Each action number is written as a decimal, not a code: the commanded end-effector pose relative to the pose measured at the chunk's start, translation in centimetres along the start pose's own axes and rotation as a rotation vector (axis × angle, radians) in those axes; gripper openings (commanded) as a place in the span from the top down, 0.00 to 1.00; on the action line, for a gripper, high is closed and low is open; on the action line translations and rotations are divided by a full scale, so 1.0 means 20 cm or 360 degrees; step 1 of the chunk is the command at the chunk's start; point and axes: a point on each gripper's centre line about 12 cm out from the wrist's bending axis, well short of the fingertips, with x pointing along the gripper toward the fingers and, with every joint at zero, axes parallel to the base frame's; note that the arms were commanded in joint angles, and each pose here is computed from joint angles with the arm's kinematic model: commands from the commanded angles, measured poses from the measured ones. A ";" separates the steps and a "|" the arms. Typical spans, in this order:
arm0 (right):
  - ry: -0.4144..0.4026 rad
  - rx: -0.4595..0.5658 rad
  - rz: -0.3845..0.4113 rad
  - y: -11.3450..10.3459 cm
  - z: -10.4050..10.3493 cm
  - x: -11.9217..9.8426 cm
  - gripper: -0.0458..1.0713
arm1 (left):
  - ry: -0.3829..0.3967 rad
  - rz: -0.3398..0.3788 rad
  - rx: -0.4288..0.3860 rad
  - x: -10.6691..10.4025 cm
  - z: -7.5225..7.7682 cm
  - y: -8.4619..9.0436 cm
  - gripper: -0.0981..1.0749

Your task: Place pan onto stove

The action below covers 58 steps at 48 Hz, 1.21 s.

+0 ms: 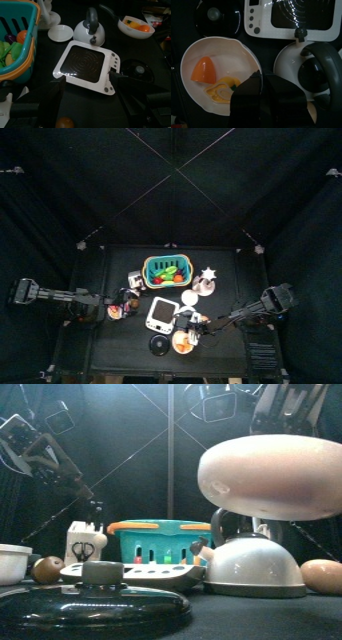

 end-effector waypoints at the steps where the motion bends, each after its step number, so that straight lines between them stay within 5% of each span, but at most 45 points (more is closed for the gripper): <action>1: -0.0123 0.0040 0.0059 0.02 0.12 -0.10 0.55 | -0.0046 0.0002 -0.0005 0.00 0.04 0.00 0.06; 17: -0.0155 0.0254 -0.0065 -0.08 0.41 -0.20 0.55 | -0.0020 0.0004 -0.0005 0.00 0.01 0.00 0.06; 29: -0.0142 0.0446 -0.0199 -0.26 0.63 -0.15 0.55 | -0.0027 0.0004 0.0002 -0.01 0.01 0.00 0.06; 46: -0.0105 0.0486 -0.0300 -0.42 0.68 -0.01 0.55 | -0.0124 0.0011 -0.0030 -0.14 -0.02 0.01 0.06; 58: -0.0001 0.0386 -0.0239 -0.46 0.70 0.12 0.55 | -0.0138 0.0035 -0.0073 -0.15 -0.03 0.02 0.06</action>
